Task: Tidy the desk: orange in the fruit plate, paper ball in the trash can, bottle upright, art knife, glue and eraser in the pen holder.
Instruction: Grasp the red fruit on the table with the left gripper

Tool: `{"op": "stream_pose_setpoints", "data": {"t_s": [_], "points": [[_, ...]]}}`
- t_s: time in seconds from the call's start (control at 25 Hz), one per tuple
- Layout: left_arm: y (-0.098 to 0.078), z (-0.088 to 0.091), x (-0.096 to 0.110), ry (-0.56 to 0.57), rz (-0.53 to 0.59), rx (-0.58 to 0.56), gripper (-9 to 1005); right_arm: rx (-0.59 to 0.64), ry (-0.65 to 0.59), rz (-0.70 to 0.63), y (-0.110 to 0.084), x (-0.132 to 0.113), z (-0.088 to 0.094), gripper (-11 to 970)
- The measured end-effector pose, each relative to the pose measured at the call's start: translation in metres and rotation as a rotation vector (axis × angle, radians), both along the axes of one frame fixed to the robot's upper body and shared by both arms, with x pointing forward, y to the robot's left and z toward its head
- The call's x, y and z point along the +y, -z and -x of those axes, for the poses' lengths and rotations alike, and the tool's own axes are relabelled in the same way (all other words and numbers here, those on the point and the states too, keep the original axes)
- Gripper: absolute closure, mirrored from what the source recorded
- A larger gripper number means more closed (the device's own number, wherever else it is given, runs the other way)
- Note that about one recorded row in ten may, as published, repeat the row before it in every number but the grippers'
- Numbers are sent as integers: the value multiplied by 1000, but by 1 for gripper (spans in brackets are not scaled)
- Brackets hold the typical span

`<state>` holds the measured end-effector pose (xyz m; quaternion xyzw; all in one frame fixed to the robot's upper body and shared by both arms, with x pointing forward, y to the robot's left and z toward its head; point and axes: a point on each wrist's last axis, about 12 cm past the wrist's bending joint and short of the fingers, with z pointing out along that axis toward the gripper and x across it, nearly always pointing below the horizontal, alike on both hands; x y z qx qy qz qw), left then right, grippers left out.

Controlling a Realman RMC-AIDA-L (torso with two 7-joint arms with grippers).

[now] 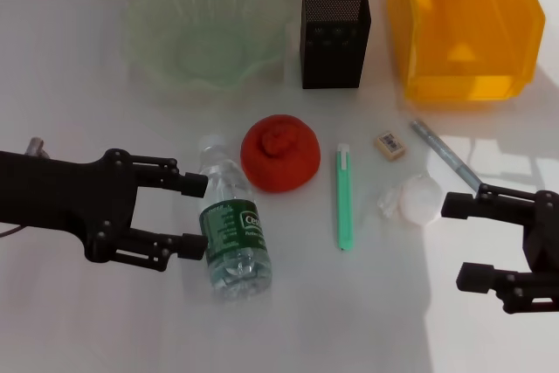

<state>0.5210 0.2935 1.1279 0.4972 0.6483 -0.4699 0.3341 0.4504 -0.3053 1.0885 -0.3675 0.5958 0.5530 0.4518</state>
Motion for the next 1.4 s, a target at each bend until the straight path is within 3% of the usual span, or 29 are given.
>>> {"op": "stream_pose_setpoints", "data": {"t_s": [0.56,0.76,1.0,1.32,1.4], "points": [[0,2,-1,18,6,3,223,11,-26,21,6,20,-11,154],[5,-6,-3,-124,49,-26,224,16,4,29,8,18,-11,154],[22,-30,-29,-274,-13,-98,223,60,66,36,19,14,-3,154],[32,-55,-75,-248,-57,-194,223,94,105,44,28,14,0,153],[32,-55,-75,-248,-57,-194,223,97,106,43,28,14,0,153]]}}
